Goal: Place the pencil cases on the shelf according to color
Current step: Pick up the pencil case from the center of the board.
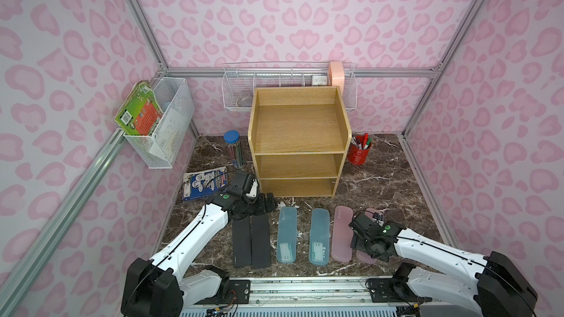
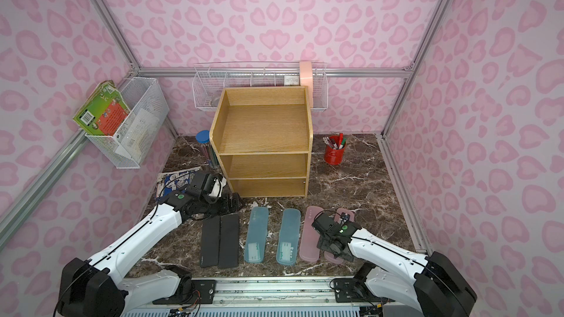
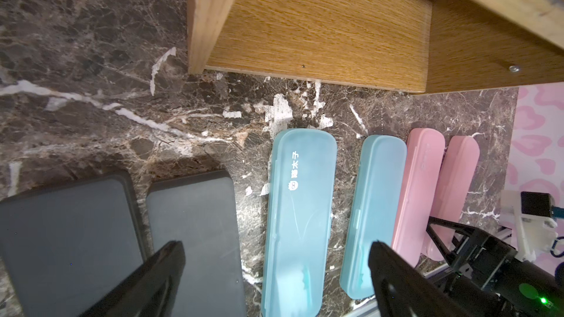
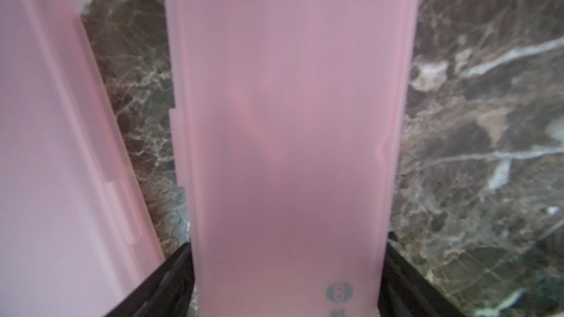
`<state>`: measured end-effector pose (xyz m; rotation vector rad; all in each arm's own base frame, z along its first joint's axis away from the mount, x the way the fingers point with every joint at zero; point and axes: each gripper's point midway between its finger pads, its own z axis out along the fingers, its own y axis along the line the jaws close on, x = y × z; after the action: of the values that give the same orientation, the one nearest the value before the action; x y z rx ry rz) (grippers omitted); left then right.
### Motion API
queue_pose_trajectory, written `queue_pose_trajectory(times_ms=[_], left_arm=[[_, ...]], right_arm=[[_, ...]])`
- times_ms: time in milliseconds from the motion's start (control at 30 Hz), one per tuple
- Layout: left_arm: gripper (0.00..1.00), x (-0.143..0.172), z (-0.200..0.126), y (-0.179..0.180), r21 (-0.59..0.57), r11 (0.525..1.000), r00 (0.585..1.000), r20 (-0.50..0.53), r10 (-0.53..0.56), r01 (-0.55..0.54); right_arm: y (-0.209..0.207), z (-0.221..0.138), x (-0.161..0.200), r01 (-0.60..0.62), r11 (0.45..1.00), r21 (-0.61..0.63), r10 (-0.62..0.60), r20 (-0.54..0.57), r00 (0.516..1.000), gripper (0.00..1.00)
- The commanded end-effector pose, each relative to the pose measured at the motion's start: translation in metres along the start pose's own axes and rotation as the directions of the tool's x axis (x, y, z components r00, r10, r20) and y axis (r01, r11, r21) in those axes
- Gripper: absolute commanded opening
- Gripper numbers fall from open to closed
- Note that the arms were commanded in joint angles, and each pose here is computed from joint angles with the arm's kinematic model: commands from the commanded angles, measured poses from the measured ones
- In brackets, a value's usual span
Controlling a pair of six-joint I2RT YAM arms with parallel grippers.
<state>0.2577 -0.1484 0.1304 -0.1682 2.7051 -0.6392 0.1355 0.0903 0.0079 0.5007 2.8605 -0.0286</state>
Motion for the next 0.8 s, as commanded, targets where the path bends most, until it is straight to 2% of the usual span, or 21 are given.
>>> queue_pose_trajectory(times_ms=[0, 233, 367, 533, 767], left_arm=[[0.99, -0.002, -0.003, -0.003, 0.010, 1.000, 1.000, 0.007, 0.000, -0.001], [0.99, -0.004, -0.010, -0.007, 0.026, 1.000, 1.000, 0.028, -0.005, 0.004], [0.99, -0.005, -0.016, -0.010, 0.032, 0.999, 0.999, 0.036, -0.006, 0.005], [0.99, -0.007, -0.025, -0.015, 0.044, 0.999, 0.999, 0.051, -0.014, 0.012], [0.99, -0.006, -0.044, -0.012, 0.029, 1.000, 0.995, 0.097, -0.015, 0.012]], right_arm=[[-0.005, 0.004, 0.018, -0.004, 1.000, 0.012, 0.005, -0.079, 0.997, 0.84], [-0.006, -0.009, 0.018, -0.006, 1.000, 0.000, 0.006, -0.051, 0.999, 0.74], [-0.002, -0.021, 0.016, -0.015, 0.998, -0.056, 0.014, -0.024, 1.000, 0.68], [0.014, -0.047, 0.008, -0.006, 0.988, -0.153, 0.010, 0.022, 1.000, 0.66], [0.027, -0.080, -0.005, 0.050, 0.979, -0.196, -0.032, 0.094, 0.995, 0.65]])
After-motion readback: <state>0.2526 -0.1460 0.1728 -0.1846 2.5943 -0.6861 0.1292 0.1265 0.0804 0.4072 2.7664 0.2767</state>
